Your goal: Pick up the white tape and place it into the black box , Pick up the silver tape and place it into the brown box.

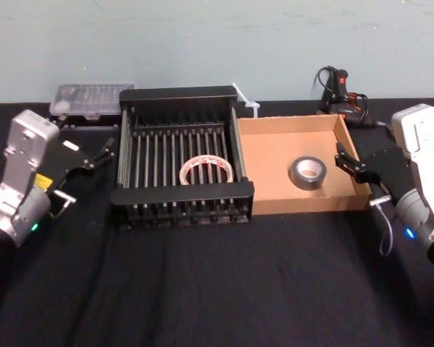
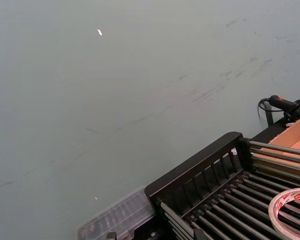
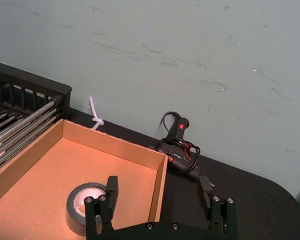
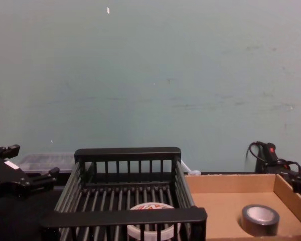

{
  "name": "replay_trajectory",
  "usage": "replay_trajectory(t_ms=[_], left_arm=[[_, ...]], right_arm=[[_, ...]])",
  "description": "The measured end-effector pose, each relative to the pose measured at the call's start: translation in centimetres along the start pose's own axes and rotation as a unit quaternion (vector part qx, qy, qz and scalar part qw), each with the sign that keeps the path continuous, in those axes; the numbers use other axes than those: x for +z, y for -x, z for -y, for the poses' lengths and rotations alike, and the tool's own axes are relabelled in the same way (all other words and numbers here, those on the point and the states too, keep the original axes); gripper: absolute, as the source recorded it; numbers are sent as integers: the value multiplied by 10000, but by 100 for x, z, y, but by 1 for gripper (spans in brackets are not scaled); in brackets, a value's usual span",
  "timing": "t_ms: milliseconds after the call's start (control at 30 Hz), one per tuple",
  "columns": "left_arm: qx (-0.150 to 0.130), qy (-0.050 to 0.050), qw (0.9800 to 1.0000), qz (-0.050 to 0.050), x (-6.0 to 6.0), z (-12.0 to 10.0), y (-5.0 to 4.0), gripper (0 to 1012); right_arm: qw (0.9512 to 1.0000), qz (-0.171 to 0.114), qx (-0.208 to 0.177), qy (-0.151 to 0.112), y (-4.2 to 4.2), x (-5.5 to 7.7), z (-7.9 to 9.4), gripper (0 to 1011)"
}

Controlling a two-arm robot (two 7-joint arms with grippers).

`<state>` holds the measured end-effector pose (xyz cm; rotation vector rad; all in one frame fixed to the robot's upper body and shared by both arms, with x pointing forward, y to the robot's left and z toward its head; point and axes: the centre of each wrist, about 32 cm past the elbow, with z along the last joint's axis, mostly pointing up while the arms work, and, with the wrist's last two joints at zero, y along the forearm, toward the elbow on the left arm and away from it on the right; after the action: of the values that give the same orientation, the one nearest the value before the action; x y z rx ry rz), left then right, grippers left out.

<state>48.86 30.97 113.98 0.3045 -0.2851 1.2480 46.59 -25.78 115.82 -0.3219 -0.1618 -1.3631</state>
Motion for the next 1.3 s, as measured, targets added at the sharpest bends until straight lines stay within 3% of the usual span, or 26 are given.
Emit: replay_trajectory(t_ms=[1300], left_arm=[[-1,0,10000,0,0,0,0,1001]], right_arm=[[10000,0,0,0,0,0,0,1002]])
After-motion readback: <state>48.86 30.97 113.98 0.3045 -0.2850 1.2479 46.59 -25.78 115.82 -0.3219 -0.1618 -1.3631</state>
